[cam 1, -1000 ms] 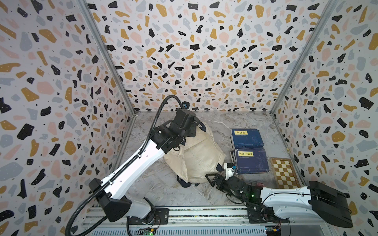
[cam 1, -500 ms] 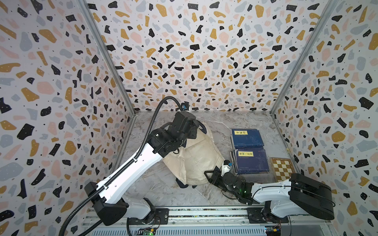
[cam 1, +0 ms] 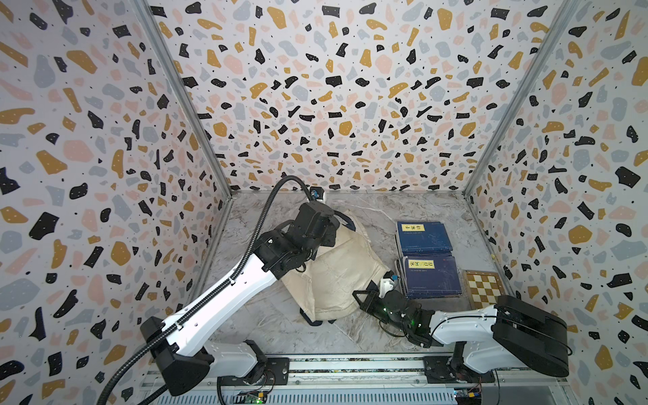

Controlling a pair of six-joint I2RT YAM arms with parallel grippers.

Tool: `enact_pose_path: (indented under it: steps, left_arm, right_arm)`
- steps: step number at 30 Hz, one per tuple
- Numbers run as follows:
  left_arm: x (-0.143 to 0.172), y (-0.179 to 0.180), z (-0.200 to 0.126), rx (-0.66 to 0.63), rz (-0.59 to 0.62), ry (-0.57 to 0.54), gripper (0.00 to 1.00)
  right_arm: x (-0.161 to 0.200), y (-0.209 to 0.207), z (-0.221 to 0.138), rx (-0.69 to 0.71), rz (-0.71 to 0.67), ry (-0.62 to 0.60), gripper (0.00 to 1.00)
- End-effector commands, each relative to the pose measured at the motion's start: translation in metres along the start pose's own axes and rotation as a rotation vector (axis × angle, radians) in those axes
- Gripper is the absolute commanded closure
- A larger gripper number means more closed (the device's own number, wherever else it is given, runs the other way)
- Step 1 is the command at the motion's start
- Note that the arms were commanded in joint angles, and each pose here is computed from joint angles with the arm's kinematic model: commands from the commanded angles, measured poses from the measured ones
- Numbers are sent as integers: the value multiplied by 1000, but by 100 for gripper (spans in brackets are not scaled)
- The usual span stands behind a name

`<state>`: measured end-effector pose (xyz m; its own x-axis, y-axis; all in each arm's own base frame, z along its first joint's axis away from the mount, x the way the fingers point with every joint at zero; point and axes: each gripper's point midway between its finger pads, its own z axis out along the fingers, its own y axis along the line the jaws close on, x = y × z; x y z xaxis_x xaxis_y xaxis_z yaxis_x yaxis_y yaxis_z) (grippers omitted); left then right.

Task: Take out the books from the canvas bag
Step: Adjust the canvas bag at the center of the board.

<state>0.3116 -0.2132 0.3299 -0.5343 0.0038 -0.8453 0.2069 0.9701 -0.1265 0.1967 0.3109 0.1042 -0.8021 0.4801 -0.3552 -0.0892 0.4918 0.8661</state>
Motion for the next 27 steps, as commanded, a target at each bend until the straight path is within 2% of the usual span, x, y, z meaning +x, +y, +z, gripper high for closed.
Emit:
enact_pose_path:
  steps: [1,8,12,15,18,21,27]
  left_arm:
    - [-25,-2,-14,27,-26,-107,99]
    - [-20,10,-16,0,-5,-123,82]
    - [-29,13,-26,3,3,-151,68]
    - [-42,18,-39,-3,17,-188,60]
    - [-58,26,-58,-21,26,-241,47]
    - [-68,37,-78,-37,31,-292,41]
    - [-56,67,-100,-118,41,-322,27]
  right_arm:
    - [-10,15,-6,-32,-36,-25,100]
    - [-14,33,-9,-61,-72,1,100]
    - [-18,38,-12,-53,-80,3,100]
    - [-22,45,-14,-55,-95,1,100]
    - [-29,54,-16,-66,-109,-7,100]
    - [-38,63,-16,-75,-124,-10,100]
    - [-50,79,-11,-75,-142,42,100]
